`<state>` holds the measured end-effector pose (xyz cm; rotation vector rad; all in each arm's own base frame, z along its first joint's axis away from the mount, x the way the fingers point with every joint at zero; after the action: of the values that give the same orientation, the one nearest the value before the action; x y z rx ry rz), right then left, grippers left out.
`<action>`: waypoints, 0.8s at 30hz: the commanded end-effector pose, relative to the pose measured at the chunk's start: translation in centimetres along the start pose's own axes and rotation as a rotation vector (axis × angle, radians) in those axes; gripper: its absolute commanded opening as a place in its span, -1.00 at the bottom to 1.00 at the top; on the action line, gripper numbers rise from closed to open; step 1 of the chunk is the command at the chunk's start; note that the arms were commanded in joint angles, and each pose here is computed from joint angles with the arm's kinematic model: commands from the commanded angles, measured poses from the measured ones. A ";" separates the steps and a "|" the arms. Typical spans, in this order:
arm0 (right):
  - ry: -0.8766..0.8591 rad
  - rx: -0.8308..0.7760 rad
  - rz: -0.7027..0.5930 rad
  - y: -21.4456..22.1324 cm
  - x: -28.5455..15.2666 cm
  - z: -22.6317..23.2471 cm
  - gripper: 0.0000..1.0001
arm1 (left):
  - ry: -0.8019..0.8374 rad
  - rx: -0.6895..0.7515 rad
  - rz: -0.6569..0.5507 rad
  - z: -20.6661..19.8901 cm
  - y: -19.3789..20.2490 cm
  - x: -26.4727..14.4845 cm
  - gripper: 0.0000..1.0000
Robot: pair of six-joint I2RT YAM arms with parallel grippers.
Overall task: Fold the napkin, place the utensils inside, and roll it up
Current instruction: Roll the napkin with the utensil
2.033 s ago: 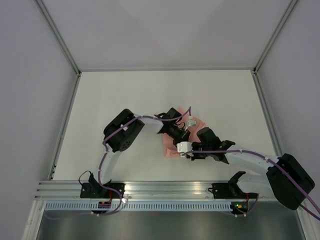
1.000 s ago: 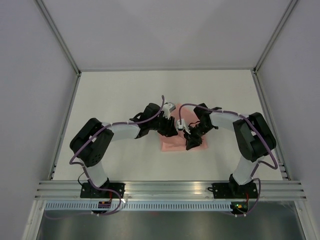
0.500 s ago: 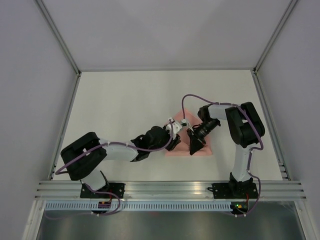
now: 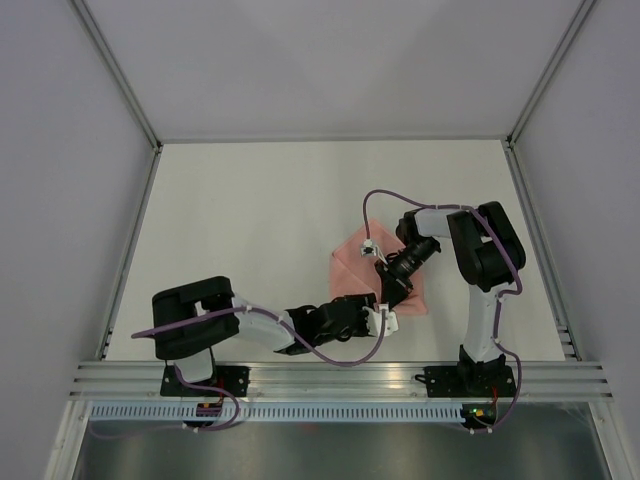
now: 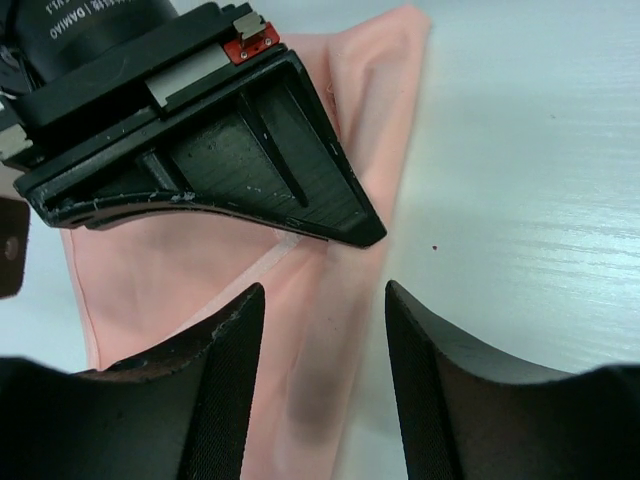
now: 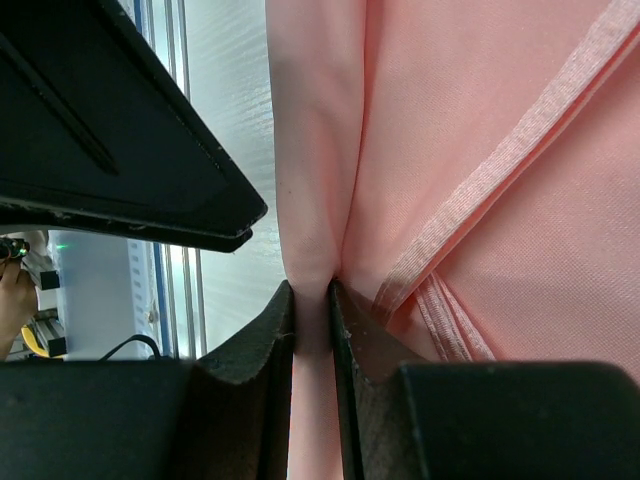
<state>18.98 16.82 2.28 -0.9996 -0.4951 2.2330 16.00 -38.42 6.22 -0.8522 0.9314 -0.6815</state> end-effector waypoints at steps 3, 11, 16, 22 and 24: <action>0.088 -0.112 0.123 2.2 -0.2 -3.6 -0.84 | -0.030 0.136 -0.054 0.3 -0.6 0.9 0.18; 0.086 -0.108 0.125 2.3 -0.2 -3.6 -0.83 | 0.014 0.184 -0.001 -0.8 1.4 2.2 0.17; 0.086 -0.108 0.122 2.3 -0.3 -3.6 -0.84 | 0.056 0.167 0.057 -1.1 3.2 2.6 0.01; 0.085 -0.107 0.123 2.3 -0.3 -3.6 -0.84 | 0.116 0.100 0.132 -2.3 5.2 2.6 -0.36; 0.085 -0.108 0.123 2.3 -0.3 -3.6 -0.84 | 0.119 0.069 0.142 -2.5 5.6 2.6 -0.38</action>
<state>19.02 16.65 2.29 -0.9952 -0.4759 2.2429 16.67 -39.72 3.14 -0.7148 0.9257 -0.7317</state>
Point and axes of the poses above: each gripper's point midway between its finger pads, its own x axis out along the fingers, its own z axis along the line the jaws close on, y = z × x, the point moved 2 cm from there along -x, back along the fingers, and after that the axes turned 9 degrees about -x, right-handed, at the moved point
